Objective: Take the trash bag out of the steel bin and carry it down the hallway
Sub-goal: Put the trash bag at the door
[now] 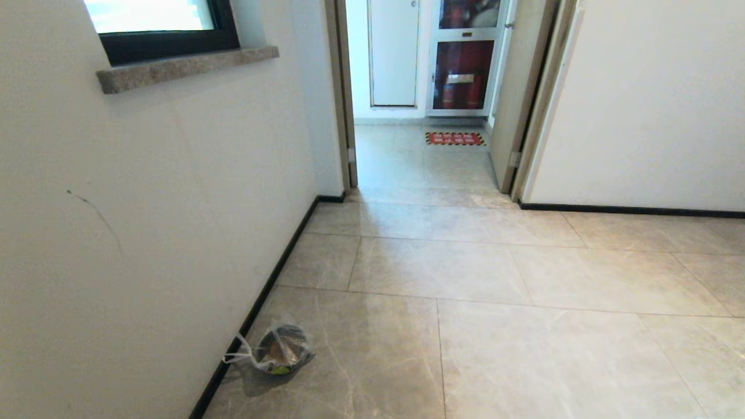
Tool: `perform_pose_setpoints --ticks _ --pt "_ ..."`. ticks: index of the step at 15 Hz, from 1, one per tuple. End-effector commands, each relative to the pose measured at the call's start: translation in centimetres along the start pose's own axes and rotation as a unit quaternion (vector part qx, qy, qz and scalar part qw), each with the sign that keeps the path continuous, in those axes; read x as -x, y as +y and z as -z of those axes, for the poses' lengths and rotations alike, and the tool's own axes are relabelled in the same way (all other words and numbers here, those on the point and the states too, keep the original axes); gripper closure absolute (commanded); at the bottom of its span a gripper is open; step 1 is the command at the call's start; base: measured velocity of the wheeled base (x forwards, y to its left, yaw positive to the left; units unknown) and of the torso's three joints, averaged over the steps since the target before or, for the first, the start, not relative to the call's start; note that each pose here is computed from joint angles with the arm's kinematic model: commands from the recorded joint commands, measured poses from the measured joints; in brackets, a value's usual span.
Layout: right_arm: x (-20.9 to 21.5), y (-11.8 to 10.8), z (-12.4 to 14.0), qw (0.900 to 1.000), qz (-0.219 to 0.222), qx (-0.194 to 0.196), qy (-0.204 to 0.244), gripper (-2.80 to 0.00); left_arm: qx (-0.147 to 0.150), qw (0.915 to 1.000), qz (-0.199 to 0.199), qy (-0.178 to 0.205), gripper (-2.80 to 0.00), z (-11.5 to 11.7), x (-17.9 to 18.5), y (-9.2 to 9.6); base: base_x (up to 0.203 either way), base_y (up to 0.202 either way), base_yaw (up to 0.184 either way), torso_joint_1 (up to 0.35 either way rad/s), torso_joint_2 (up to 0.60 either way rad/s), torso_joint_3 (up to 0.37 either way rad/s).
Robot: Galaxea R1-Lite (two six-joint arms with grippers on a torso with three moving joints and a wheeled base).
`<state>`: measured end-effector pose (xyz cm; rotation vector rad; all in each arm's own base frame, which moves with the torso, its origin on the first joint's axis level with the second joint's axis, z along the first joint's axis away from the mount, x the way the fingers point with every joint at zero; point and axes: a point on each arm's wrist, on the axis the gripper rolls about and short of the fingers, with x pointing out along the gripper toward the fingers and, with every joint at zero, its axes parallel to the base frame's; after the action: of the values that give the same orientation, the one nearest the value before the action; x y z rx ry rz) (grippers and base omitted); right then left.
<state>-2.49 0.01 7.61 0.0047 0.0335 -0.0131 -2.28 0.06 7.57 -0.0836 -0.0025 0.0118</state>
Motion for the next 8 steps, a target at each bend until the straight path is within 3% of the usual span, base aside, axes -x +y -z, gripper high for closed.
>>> perform_pose_setpoints --ticks 1,8 --pt "0.0 0.0 0.0 1.0 0.0 0.0 0.0 0.0 0.0 1.0 0.0 -0.001 0.0 -0.01 0.0 0.0 0.191 0.0 0.003 0.006 0.0 0.004" --pt "0.0 0.0 0.0 1.0 0.0 0.0 0.0 0.0 0.0 1.0 0.0 -0.001 0.0 -0.01 0.0 0.0 0.19 0.0 0.0 0.003 0.0 0.006"
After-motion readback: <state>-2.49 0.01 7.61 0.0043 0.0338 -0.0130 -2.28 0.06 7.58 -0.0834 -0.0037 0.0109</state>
